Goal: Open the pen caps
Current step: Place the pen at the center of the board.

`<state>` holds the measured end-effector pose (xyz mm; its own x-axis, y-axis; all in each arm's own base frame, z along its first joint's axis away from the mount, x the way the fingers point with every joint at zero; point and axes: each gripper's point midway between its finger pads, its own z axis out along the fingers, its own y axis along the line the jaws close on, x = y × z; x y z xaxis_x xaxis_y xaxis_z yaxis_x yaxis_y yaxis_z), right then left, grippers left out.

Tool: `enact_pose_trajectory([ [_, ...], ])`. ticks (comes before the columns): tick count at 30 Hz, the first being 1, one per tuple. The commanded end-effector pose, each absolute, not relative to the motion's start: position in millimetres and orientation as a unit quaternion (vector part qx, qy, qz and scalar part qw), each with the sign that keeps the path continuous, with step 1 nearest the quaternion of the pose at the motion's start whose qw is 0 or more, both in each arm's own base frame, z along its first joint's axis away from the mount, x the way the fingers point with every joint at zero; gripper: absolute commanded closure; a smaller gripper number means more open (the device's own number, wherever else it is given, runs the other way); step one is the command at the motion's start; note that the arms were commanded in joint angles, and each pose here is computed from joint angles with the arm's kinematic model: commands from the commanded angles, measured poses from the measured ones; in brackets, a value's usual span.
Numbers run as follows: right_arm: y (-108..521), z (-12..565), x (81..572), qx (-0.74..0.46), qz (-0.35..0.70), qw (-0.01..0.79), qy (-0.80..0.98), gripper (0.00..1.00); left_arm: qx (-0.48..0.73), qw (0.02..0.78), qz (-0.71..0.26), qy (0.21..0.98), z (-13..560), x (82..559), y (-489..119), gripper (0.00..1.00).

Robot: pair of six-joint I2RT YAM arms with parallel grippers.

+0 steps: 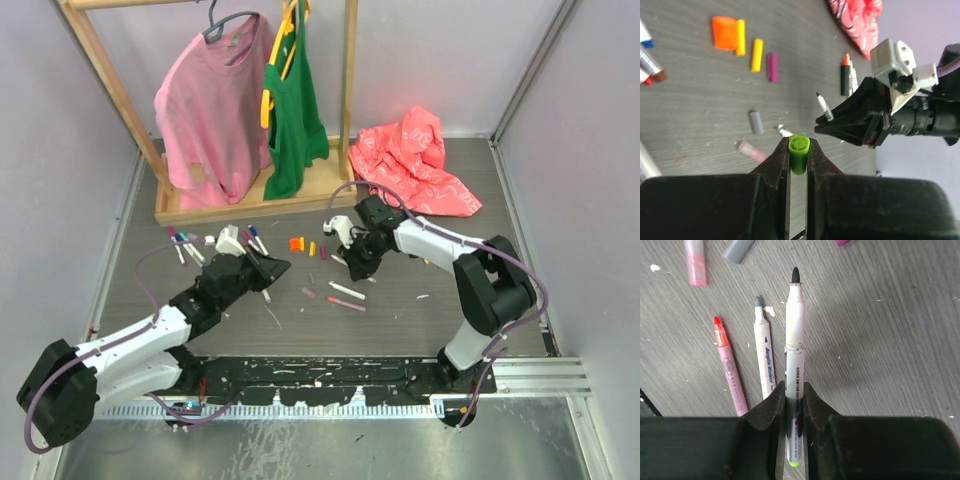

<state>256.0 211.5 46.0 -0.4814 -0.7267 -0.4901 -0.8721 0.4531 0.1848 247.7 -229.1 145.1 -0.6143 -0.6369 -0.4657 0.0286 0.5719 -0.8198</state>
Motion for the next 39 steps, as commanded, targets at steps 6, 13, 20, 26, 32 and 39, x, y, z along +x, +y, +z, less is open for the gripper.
enact_pose_trajectory([
  [6, 215.1, 27.0, 257.7, -0.507, 0.172, 0.136, 0.834, 0.86, -0.199, 0.428, -0.447, 0.760, 155.6, 256.0, -233.7, 1.00],
  [13, 213.2, 20.6, 257.0, -0.506, 0.163, 0.124, 0.838, 0.78, -0.196, 0.438, -0.442, 0.758, 155.2, 257.0, -231.0, 1.00],
  [20, 208.3, 18.6, 256.2, -0.506, 0.152, 0.114, 0.842, 0.74, -0.197, 0.432, -0.447, 0.759, 155.1, 254.9, -235.1, 1.00],
  [26, 204.4, 11.8, 252.0, -0.506, 0.149, 0.093, 0.844, 0.73, -0.198, 0.427, -0.447, 0.761, 153.0, 252.4, -237.9, 1.00],
  [32, 204.1, 11.1, 251.8, -0.504, 0.148, 0.089, 0.846, 0.71, -0.202, 0.419, -0.440, 0.768, 147.4, 252.6, -239.2, 1.00],
  [39, 207.1, 17.8, 253.5, -0.505, 0.153, 0.099, 0.844, 0.70, -0.201, 0.406, -0.439, 0.776, 142.2, 252.3, -246.0, 1.00],
])
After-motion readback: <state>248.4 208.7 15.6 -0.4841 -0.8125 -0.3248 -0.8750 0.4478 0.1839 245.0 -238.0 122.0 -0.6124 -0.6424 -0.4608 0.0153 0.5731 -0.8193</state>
